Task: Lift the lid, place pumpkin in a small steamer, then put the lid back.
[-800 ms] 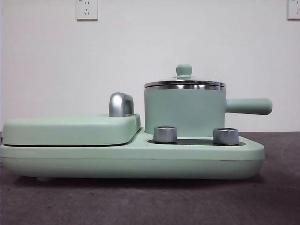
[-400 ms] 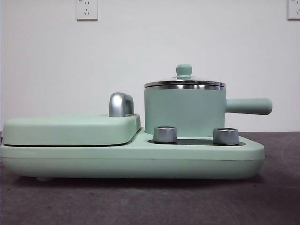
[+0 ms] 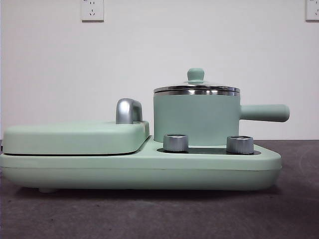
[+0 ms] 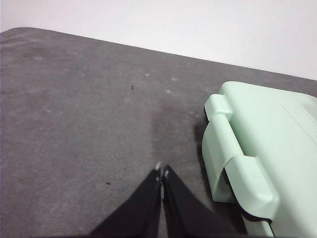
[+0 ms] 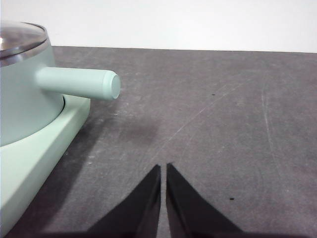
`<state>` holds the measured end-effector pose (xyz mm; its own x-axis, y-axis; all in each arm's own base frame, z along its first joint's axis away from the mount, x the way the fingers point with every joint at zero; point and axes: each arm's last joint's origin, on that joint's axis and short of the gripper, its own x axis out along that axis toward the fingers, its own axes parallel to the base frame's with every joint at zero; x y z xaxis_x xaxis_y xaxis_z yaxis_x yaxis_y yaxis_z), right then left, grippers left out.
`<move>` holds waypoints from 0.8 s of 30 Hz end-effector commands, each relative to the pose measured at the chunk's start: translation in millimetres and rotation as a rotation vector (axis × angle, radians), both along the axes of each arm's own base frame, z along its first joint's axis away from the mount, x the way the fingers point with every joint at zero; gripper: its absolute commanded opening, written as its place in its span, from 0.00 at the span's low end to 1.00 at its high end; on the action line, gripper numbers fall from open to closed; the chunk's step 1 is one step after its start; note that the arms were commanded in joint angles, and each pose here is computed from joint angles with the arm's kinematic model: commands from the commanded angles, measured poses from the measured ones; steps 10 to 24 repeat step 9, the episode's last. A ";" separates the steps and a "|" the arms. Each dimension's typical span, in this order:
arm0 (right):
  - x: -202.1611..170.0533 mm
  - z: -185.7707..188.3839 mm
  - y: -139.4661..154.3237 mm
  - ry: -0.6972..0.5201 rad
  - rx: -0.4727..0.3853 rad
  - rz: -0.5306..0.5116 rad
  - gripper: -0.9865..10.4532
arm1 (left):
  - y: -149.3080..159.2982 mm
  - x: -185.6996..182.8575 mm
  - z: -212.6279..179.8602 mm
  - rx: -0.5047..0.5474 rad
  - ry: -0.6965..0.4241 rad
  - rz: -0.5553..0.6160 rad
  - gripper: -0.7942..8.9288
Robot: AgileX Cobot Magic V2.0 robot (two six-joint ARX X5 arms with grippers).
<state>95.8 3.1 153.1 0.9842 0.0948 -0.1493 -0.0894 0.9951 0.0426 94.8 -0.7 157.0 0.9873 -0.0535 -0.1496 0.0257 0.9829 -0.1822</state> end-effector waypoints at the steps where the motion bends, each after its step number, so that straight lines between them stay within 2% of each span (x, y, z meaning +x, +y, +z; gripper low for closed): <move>1: 0.3 -1.0 0.1 -0.002 -0.007 0.004 0.10 | 0.2 0.7 -6.9 0.009 0.025 0.002 0.09; 24: 0.3 -1.0 0.1 -0.002 -0.007 0.004 0.10 | 0.2 0.7 -6.9 0.009 0.025 0.002 0.09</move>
